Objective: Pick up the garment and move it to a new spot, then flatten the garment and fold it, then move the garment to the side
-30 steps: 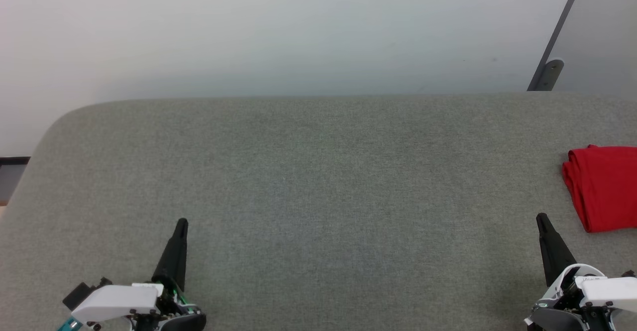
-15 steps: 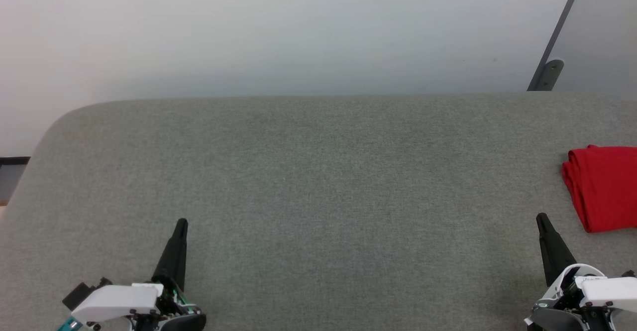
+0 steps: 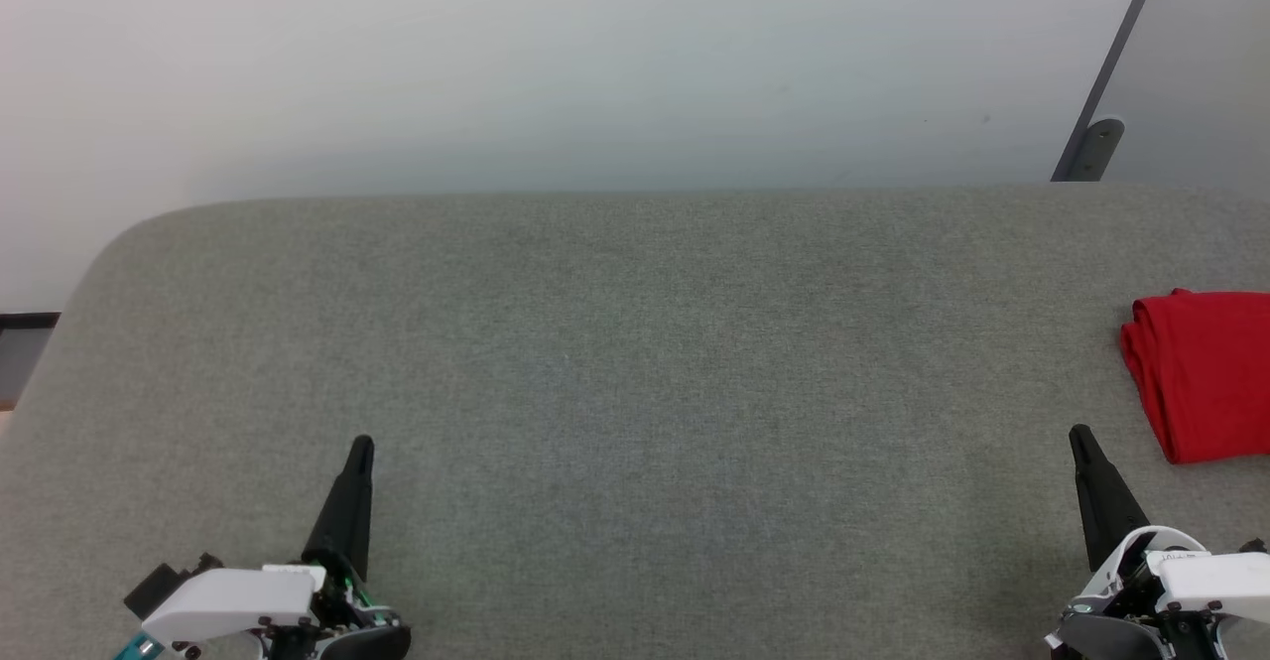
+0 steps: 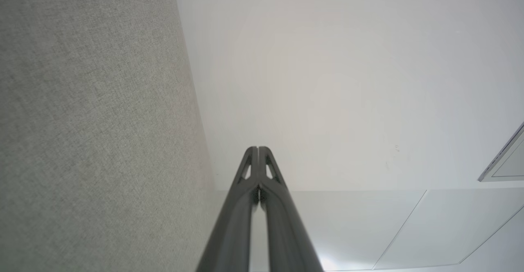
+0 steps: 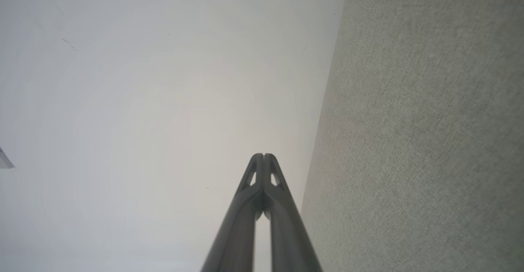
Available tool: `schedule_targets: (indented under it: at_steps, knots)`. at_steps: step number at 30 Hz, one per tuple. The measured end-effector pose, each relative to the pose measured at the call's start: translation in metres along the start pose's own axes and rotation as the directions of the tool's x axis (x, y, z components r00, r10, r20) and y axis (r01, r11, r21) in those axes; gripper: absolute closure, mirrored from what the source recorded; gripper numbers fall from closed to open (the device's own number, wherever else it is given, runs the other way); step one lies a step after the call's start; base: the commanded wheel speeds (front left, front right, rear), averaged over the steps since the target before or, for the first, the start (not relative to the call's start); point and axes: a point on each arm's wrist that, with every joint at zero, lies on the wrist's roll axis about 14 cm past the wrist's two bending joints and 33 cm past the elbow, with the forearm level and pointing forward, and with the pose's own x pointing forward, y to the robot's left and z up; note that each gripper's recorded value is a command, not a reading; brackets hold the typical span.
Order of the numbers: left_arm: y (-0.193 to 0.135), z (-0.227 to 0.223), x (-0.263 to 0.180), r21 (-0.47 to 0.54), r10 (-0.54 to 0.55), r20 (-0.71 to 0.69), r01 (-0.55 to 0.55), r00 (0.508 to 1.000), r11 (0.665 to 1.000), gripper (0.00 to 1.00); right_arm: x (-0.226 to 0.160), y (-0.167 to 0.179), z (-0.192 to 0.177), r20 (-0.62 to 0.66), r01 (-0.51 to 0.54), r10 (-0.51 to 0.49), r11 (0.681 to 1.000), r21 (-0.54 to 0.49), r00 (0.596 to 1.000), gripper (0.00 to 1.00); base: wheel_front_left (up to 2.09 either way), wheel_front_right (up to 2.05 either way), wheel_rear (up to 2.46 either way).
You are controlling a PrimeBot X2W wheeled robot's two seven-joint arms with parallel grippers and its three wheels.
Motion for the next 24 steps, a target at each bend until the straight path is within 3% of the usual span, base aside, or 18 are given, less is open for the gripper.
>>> schedule_targets:
  at_steps: [24]
  knots:
    - [-0.0001,-0.0003,0.0000,0.000,0.000,-0.003,0.000,1.000,1.000,1.00,0.0000,0.0000,-0.0001,0.000,0.000,0.000,1.000,0.000,1.000,1.00,0.00,0.00,0.00]
